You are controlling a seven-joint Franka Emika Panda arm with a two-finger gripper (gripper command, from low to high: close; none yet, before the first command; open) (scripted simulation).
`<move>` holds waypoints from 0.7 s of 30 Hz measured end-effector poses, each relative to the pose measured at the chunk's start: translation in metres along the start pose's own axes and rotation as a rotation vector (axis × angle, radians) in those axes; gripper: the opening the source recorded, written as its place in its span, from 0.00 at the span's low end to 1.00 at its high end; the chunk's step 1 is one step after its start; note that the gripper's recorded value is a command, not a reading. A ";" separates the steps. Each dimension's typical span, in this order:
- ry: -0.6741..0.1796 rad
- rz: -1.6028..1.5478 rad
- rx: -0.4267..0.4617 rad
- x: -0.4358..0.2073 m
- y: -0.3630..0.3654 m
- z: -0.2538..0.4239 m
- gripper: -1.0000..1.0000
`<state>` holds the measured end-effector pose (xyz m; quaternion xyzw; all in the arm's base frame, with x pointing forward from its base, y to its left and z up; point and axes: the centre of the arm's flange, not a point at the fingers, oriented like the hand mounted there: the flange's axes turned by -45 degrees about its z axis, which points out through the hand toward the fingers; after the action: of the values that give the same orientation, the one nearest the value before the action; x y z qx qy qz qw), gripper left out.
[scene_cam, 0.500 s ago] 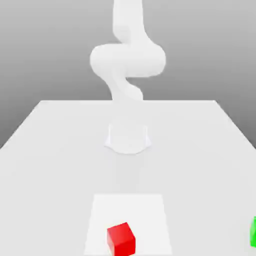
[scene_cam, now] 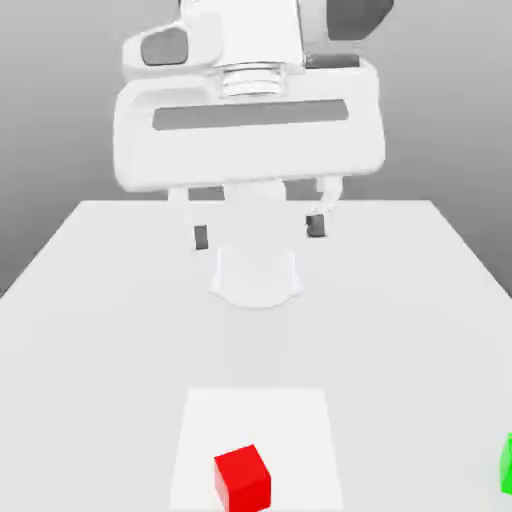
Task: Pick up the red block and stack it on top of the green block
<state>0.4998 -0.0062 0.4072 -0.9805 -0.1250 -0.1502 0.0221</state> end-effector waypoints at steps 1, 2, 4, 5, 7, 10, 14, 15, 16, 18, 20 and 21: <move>-0.028 -0.013 0.004 -0.004 0.001 0.019 0.50; -0.056 -0.027 0.007 -0.008 0.001 0.037 0.50; -0.112 -0.054 0.012 -0.020 0.002 0.073 0.50; -0.140 -0.068 0.014 -0.026 0.002 0.090 0.50; -0.197 -0.095 0.016 -0.042 0.004 0.124 0.50; -0.279 -0.136 0.017 -0.068 0.006 0.171 0.50; -0.303 -0.150 0.016 -0.087 0.007 0.223 0.50; -0.304 -0.150 0.016 -0.092 0.007 0.235 0.50; -0.304 -0.149 0.017 -0.095 0.007 0.242 0.00; -0.304 -0.149 0.017 -0.095 0.007 0.242 0.00; -0.305 -0.150 0.017 -0.095 0.007 0.242 0.00; -0.306 -0.150 0.018 -0.095 0.006 0.243 0.00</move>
<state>0.4839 -0.0154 0.1474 -0.9796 -0.2008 0.0006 0.0001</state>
